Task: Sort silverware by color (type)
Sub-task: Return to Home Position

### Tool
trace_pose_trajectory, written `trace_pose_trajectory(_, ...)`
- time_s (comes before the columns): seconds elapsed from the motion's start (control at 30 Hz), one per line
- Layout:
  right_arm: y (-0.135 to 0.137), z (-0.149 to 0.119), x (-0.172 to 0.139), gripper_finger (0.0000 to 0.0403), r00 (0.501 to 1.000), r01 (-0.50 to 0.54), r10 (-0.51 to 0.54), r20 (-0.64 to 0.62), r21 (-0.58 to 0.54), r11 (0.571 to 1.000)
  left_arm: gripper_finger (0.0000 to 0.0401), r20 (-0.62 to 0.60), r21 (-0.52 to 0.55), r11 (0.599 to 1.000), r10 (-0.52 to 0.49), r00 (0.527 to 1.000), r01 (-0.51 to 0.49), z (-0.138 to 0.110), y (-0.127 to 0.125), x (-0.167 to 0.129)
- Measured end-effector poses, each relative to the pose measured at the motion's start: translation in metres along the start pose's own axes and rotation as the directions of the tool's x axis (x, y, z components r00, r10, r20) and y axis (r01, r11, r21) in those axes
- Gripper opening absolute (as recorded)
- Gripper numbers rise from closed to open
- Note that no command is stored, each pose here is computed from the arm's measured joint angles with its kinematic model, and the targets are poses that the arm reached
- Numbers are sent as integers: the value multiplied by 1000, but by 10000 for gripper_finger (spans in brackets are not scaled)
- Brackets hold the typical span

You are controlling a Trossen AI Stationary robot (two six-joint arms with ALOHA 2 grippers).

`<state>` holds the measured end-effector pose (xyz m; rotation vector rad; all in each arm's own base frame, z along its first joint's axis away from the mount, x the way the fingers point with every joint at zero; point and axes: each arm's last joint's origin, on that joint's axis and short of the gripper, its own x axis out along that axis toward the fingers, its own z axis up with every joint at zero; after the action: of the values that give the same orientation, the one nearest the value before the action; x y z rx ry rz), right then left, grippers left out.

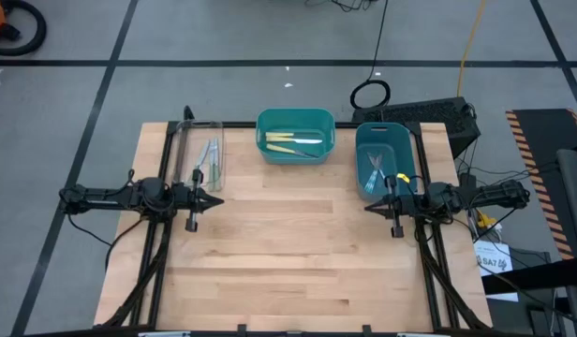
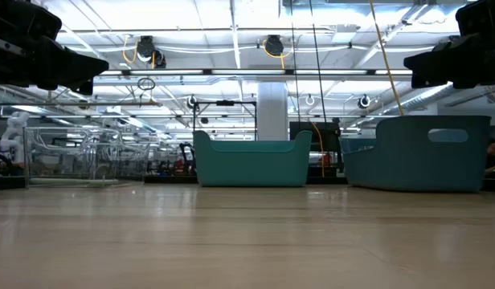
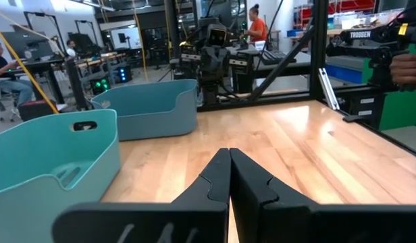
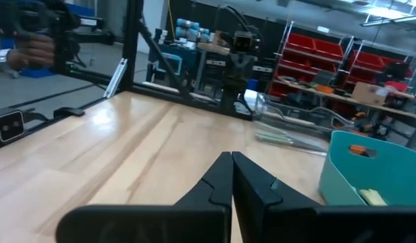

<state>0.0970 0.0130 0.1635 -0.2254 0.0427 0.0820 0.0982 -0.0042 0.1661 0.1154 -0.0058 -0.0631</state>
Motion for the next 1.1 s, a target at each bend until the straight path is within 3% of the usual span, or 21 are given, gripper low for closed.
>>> trace_pose_trajectory(1.1,-2,8,0,0,997,20,-20,80,5,1000,3,-1,-21,1000,3,1000,-3,0,0,0)
